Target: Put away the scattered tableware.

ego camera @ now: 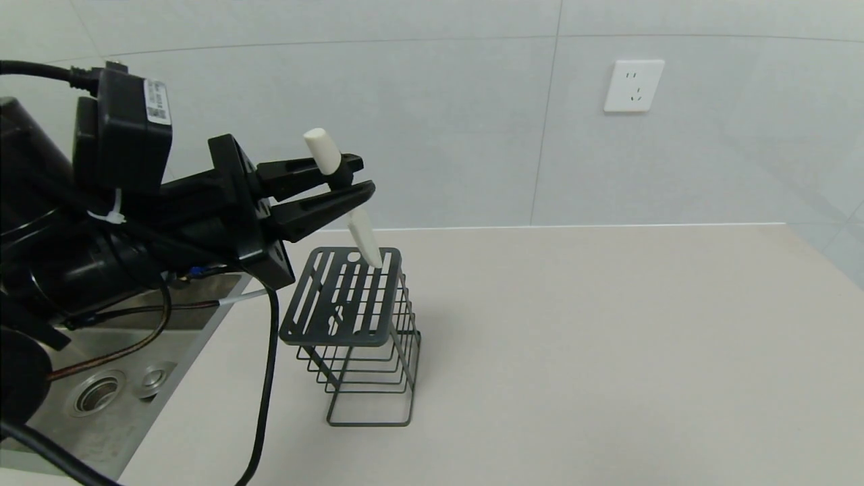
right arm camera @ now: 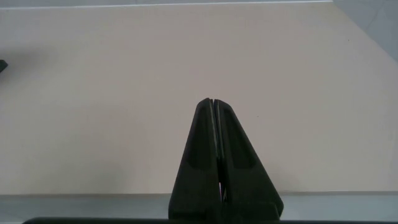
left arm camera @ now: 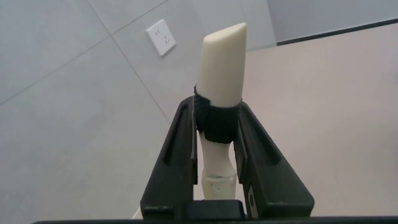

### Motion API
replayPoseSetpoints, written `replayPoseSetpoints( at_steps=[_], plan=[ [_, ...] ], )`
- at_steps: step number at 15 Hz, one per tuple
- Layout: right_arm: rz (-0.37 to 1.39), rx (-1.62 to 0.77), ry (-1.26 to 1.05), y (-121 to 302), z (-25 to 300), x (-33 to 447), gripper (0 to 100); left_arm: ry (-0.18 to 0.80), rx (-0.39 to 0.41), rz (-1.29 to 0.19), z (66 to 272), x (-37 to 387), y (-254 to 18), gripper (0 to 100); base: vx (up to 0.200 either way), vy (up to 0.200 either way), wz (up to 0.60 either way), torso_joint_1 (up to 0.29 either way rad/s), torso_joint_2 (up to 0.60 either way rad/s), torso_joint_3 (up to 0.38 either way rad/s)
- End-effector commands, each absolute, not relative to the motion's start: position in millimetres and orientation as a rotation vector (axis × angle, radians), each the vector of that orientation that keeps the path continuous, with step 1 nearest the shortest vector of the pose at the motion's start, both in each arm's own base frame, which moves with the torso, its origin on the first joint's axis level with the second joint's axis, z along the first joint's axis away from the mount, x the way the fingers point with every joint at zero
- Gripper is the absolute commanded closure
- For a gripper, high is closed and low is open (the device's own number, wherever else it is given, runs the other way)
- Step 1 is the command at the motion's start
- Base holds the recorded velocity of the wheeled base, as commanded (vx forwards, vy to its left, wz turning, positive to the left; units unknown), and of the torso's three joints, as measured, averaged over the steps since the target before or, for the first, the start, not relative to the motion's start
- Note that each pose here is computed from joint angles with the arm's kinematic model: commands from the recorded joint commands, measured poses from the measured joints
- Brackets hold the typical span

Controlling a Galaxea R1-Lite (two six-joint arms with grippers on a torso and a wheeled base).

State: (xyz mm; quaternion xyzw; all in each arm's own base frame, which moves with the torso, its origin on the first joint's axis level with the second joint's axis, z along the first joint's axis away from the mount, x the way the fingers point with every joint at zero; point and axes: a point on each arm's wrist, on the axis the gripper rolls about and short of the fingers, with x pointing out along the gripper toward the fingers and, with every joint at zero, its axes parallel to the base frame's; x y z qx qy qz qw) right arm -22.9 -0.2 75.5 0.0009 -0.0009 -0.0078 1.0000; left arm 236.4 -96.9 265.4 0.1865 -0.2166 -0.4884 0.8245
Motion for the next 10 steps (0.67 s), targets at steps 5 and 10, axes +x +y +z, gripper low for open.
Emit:
replayPoseSetpoints(
  at_steps=[5, 10],
  plan=[
    [-0.017, 0.002, -0.002, 0, 76, -23, 100, -0.459, 0.392, -1.062, 261, 241, -104, 100, 0.0, 0.0, 0.0, 0.0, 0.0, 0.0],
    [-0.017, 0.002, -0.002, 0, 76, -23, 100, -0.449, 0.397, -1.046, 258, 247, -101, 100, 0.0, 0.0, 0.0, 0.0, 0.0, 0.0]
  ],
)
